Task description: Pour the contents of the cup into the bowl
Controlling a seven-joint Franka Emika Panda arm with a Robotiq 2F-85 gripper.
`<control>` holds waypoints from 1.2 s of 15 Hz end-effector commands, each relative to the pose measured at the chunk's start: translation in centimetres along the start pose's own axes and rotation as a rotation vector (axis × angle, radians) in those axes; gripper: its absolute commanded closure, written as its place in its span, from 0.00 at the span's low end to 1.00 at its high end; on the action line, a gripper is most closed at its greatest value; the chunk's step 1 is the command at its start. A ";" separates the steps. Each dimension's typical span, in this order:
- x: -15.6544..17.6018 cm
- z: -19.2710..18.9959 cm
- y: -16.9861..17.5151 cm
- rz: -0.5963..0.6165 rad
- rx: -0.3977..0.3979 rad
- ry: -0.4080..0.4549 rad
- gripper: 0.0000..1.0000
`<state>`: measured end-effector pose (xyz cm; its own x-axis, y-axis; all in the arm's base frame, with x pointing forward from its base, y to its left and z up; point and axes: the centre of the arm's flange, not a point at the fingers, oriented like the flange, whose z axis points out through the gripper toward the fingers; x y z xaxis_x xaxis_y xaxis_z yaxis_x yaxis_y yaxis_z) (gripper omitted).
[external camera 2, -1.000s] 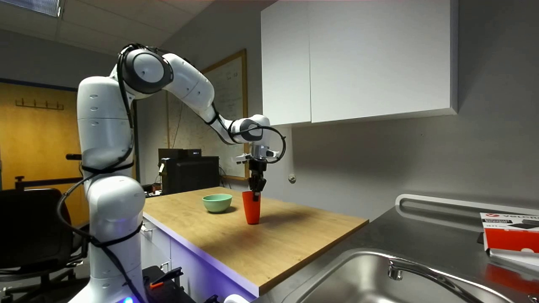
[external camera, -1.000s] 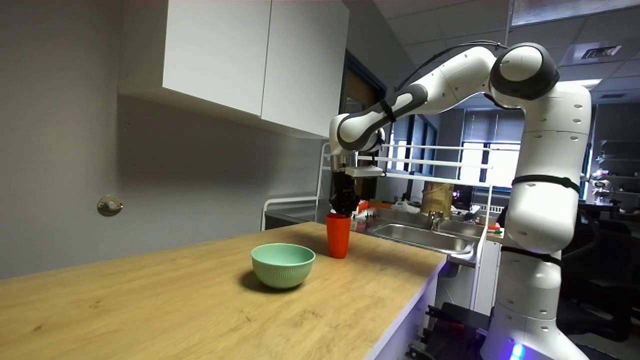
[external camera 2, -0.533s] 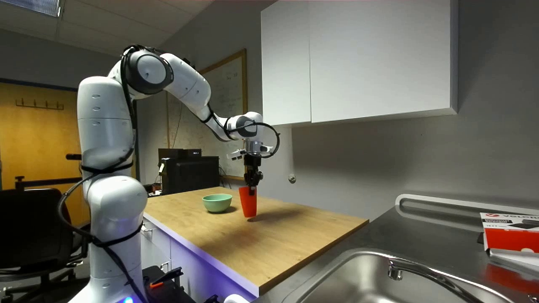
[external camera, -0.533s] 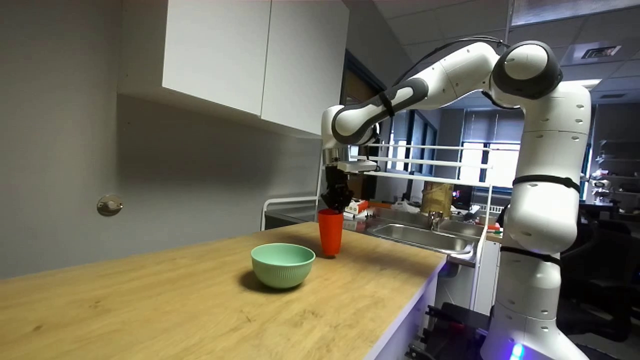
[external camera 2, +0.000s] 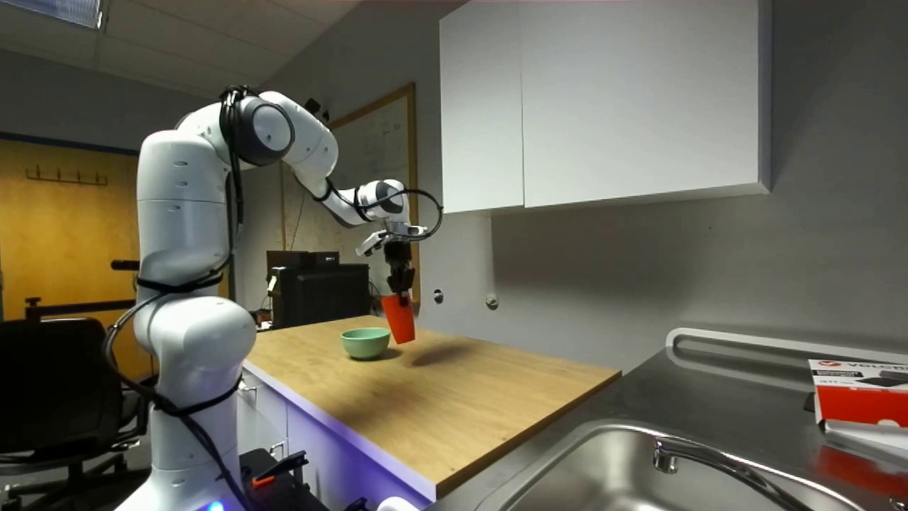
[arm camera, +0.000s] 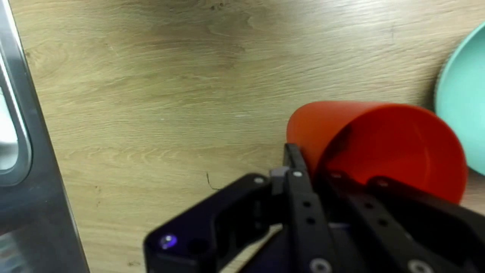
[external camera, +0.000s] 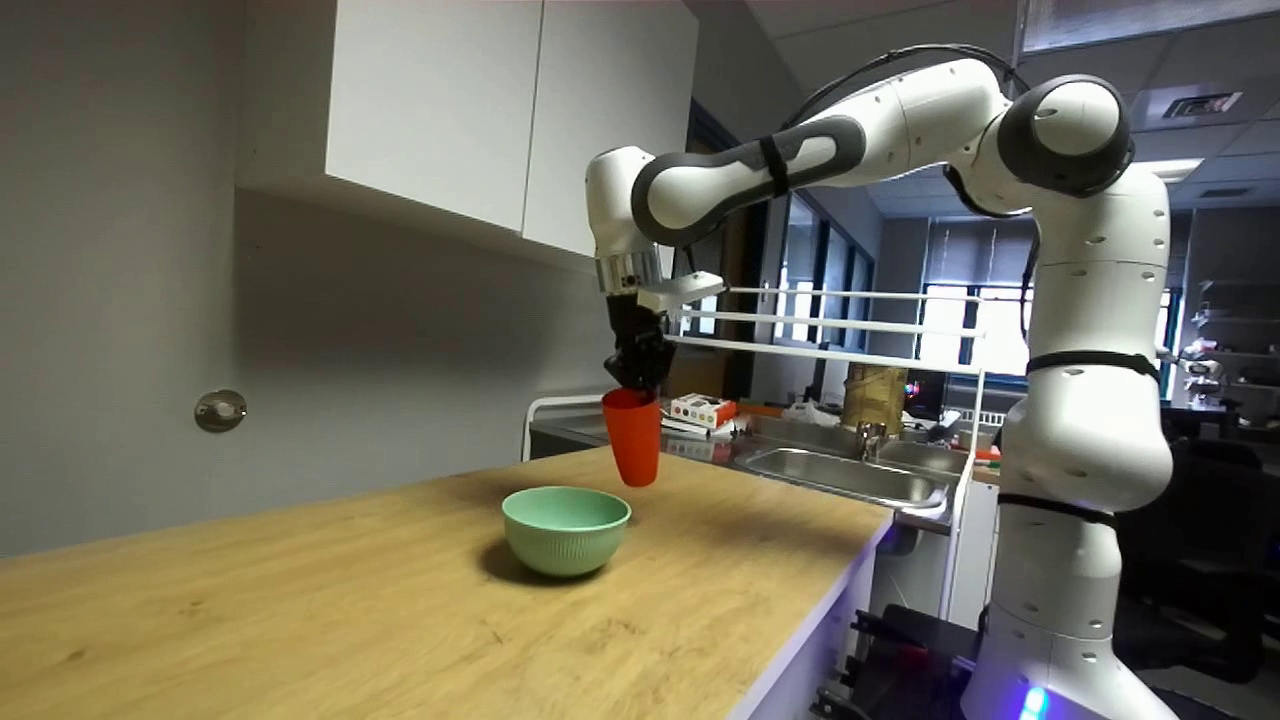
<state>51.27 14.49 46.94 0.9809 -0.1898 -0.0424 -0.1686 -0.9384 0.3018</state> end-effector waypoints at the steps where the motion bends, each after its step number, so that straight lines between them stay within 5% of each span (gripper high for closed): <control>1: 0.7 -2.9 -5.2 -0.032 -0.102 0.010 0.99; 12: -3.5 2.5 -20.6 0.031 -0.701 0.220 0.99; 18: -6.7 2.9 -24.4 0.118 -0.980 0.420 0.99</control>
<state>48.18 35.65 36.41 0.9712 0.0131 0.2379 -0.2185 -0.3495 0.9111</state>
